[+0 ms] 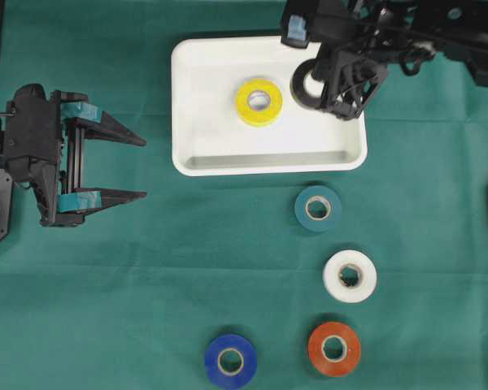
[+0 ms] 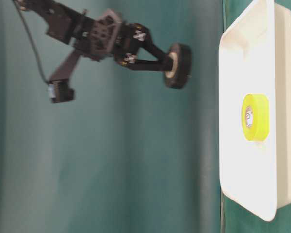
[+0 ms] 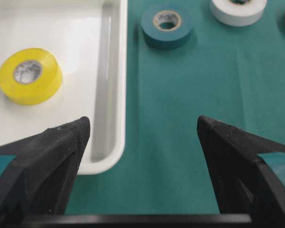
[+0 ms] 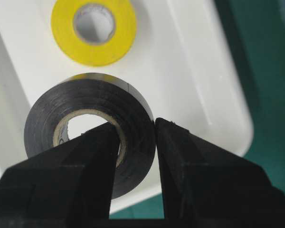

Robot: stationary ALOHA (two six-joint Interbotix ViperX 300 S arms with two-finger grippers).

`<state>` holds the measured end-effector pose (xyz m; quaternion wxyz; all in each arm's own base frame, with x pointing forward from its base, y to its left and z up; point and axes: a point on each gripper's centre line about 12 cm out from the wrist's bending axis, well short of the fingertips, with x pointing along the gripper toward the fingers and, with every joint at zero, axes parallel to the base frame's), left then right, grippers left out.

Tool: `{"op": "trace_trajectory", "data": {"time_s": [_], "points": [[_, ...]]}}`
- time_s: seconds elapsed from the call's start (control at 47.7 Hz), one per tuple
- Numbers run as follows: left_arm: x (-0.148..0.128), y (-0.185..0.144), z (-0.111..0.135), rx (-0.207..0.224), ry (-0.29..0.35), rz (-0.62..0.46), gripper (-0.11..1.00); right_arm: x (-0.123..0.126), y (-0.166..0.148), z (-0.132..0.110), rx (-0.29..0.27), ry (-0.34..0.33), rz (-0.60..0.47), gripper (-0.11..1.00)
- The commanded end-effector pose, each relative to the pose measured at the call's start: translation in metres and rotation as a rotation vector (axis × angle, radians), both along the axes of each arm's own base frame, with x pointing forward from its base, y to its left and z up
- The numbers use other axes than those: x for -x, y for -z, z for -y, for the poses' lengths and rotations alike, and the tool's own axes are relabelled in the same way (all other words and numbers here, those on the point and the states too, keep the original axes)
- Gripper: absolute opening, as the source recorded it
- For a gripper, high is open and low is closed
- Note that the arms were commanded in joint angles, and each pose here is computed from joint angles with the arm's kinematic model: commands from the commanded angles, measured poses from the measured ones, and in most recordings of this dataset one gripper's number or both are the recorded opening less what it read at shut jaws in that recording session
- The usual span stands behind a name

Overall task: Pick up the tape from a random location and place it into the white case.
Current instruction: 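Lower the black tape beside the yellow tape and open the right gripper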

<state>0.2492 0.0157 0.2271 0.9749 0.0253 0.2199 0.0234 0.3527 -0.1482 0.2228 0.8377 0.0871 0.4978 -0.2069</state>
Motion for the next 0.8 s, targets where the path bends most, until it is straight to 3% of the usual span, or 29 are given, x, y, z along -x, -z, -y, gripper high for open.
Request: {"op": "trace_trajectory", "data": {"time_s": [0.0,0.356,0.775], "points": [[-0.005,-0.012,0.000,0.000,0.000,0.040,0.90,-0.005,0.009,0.001,0.000,0.000,0.018,0.27],[-0.005,-0.012,0.000,0.000,0.000,0.040,0.90,-0.013,0.072,0.012,-0.027,0.007,-0.017,0.27],[-0.005,-0.012,0.000,0.000,0.000,0.042,0.90,-0.009,0.083,0.015,-0.041,0.021,-0.033,0.27]]}}
